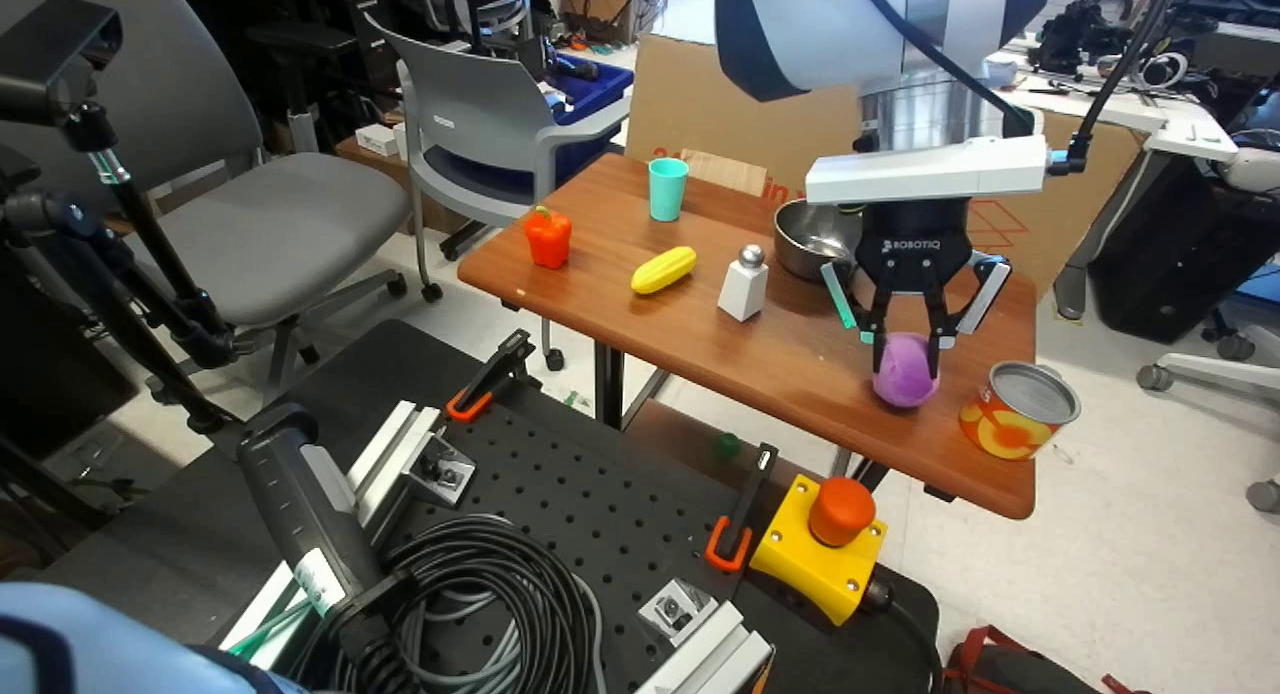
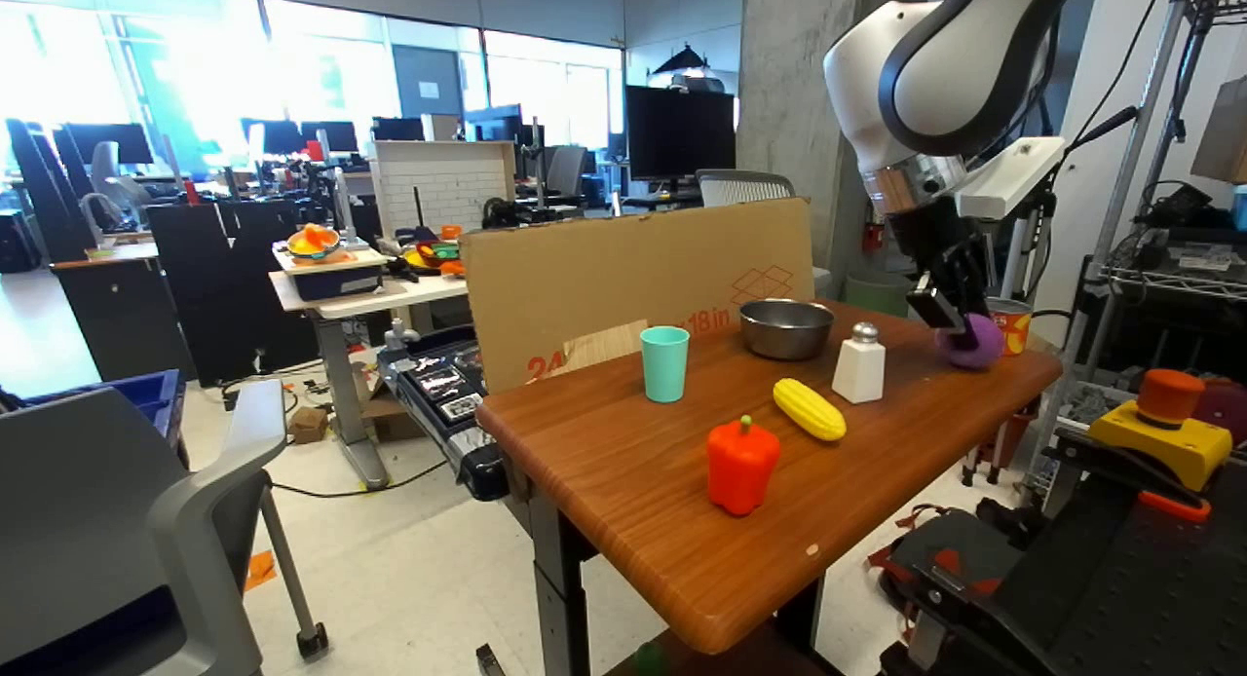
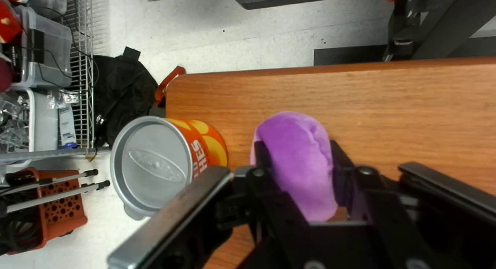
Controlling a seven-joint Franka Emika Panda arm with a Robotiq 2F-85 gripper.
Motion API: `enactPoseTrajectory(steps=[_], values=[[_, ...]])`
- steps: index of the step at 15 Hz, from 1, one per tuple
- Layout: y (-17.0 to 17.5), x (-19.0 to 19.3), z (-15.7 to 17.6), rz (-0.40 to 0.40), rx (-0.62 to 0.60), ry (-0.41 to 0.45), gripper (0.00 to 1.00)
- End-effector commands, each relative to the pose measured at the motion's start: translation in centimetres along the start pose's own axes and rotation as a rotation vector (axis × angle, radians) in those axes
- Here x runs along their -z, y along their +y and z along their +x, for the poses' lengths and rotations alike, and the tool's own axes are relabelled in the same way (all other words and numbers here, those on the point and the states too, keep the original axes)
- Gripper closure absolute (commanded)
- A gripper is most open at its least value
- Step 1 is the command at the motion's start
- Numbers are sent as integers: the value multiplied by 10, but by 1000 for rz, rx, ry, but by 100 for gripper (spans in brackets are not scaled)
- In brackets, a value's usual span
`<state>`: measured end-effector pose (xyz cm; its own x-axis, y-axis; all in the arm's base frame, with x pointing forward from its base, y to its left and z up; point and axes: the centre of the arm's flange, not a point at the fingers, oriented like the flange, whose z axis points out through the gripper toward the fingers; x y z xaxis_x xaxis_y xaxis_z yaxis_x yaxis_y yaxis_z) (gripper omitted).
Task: Bring the purple toy closer to the cardboard
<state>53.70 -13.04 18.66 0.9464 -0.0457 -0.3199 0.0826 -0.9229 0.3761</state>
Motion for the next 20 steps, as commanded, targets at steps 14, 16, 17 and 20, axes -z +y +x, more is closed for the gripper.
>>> enactPoseTrajectory(steps=[14,16,17,20], values=[[133,108,82,173,-202,234,96],[130,106,105,171,-210,232,96],[127,104,116,168,-211,232,96],[117,97,150,157,-210,226,96]])
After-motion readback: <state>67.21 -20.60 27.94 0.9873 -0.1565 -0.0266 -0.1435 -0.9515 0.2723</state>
